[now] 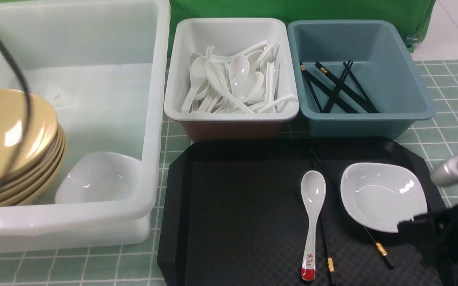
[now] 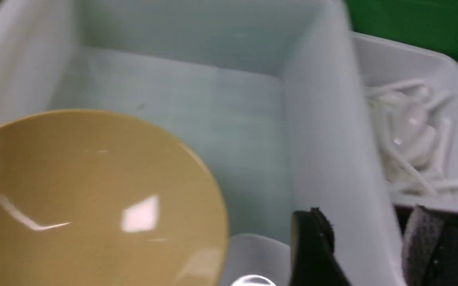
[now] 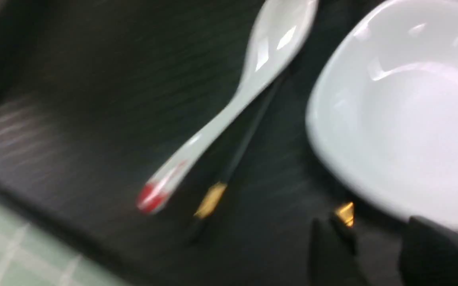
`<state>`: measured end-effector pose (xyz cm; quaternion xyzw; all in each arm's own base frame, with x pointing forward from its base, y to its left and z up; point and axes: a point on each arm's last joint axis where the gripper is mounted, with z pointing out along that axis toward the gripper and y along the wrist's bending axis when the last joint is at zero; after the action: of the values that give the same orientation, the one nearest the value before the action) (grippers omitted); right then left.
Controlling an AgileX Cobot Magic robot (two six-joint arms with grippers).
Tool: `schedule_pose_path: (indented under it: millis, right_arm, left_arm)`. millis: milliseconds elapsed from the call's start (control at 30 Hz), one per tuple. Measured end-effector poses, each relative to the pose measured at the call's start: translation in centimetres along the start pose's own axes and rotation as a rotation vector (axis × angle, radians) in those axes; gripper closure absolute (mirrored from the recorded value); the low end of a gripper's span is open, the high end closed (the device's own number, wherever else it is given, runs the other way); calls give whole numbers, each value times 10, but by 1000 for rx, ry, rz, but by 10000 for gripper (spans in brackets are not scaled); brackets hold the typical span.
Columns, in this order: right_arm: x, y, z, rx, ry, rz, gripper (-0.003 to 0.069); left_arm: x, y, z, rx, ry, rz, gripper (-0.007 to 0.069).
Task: On blue table put chopsticks spoon bowls plates into blue grey white boxes.
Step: 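Reach for and grasp the small white dish on the black tray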
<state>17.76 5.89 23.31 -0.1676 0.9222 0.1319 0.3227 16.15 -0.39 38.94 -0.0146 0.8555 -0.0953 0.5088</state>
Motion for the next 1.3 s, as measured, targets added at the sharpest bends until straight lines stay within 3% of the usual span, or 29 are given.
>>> schedule_pose_path:
  millis: [67, 133, 367, 500, 733, 900, 1000, 1233, 1300]
  right_arm:
    - [-20, -8, 11, 51, 35, -14, 258]
    - [-35, -15, 21, 83, 64, -44, 221]
    - [-85, -40, 84, 142, 168, -138, 153]
    - [-96, -48, 105, 158, 198, -205, 151]
    - [-90, -58, 142, 123, 349, -310, 155]
    - [-87, -57, 146, 83, 419, -347, 243]
    - [-86, -54, 143, 37, 475, -333, 402]
    - [-98, -43, 128, -77, 590, -249, 503]
    - [-113, -32, 106, -159, 606, -208, 568]
  left_arm:
    - [24, -14, -8, 88, 17, 91, 571]
    - [43, -17, -10, 113, 39, 129, 610]
    - [140, -2, -8, 85, 161, 186, 624]
    - [158, 2, -12, 71, 62, 174, 624]
    - [158, 3, -24, 55, -133, 177, 624]
    - [156, 3, -24, 50, -165, 176, 624]
    - [155, 4, -24, 43, -185, 179, 624]
    - [154, 4, -24, 40, -190, 182, 624]
    - [154, 4, -24, 40, -190, 182, 624]
